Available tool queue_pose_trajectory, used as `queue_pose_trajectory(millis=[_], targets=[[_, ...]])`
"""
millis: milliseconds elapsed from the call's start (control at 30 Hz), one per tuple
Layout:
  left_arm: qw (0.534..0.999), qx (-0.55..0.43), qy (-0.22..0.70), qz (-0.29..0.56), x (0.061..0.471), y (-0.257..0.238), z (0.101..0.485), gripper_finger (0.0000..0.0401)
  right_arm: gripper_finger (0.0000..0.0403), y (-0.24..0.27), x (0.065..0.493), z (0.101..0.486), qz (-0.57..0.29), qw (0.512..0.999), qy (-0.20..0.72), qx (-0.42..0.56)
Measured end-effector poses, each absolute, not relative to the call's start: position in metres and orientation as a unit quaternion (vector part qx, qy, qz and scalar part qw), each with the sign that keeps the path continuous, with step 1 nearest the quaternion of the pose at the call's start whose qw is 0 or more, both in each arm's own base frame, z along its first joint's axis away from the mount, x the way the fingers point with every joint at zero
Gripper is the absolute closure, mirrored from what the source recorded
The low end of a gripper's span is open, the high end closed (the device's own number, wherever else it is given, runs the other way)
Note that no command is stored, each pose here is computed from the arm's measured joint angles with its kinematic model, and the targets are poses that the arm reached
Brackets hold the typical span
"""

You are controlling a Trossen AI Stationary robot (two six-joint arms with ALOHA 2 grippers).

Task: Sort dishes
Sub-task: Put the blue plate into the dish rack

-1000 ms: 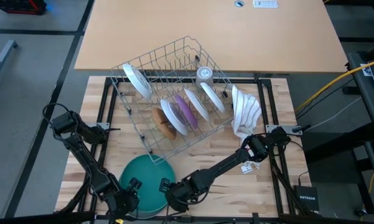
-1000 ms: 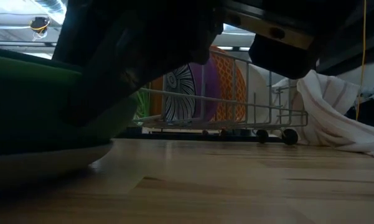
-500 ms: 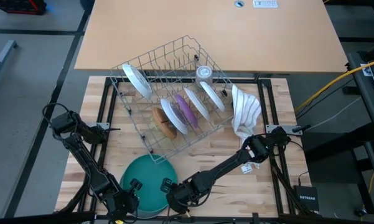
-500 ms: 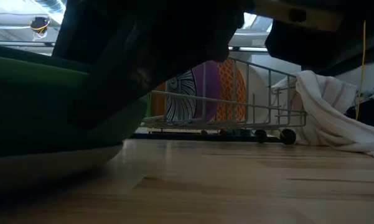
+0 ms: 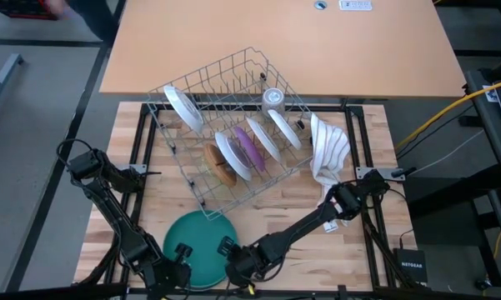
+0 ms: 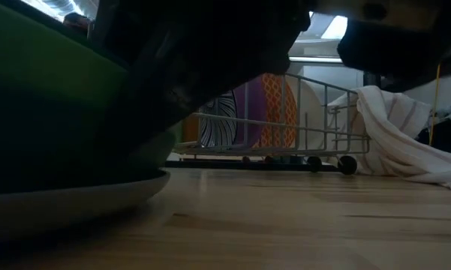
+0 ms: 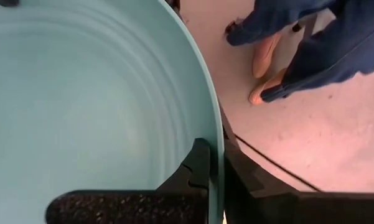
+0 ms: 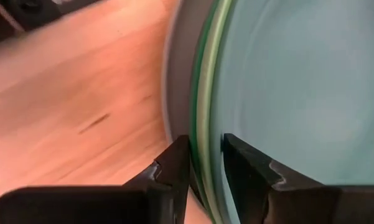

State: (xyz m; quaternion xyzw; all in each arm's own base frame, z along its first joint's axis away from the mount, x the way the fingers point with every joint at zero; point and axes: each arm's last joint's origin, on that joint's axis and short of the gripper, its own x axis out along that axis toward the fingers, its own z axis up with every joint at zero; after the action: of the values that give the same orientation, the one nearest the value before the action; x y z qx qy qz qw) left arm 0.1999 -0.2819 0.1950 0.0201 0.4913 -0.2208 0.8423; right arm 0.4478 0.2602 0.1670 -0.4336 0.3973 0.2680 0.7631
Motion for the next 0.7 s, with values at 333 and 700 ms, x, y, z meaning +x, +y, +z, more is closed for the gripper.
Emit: queue_pose_trajectory(millis=[333, 700], targets=[[0.829, -0.134, 0.523, -0.146, 0.201, -0.284, 0.197, 0.0399, 0.0302, 0.282, 0.432, 0.169, 0.171, 0.747, 0.392, -0.51], [0.812, -0.271, 0.501, -0.126, 0.215, -0.287, 0.205, 0.04, 0.0301, 0.286, 0.428, 0.169, 0.167, 0.742, 0.391, -0.517]])
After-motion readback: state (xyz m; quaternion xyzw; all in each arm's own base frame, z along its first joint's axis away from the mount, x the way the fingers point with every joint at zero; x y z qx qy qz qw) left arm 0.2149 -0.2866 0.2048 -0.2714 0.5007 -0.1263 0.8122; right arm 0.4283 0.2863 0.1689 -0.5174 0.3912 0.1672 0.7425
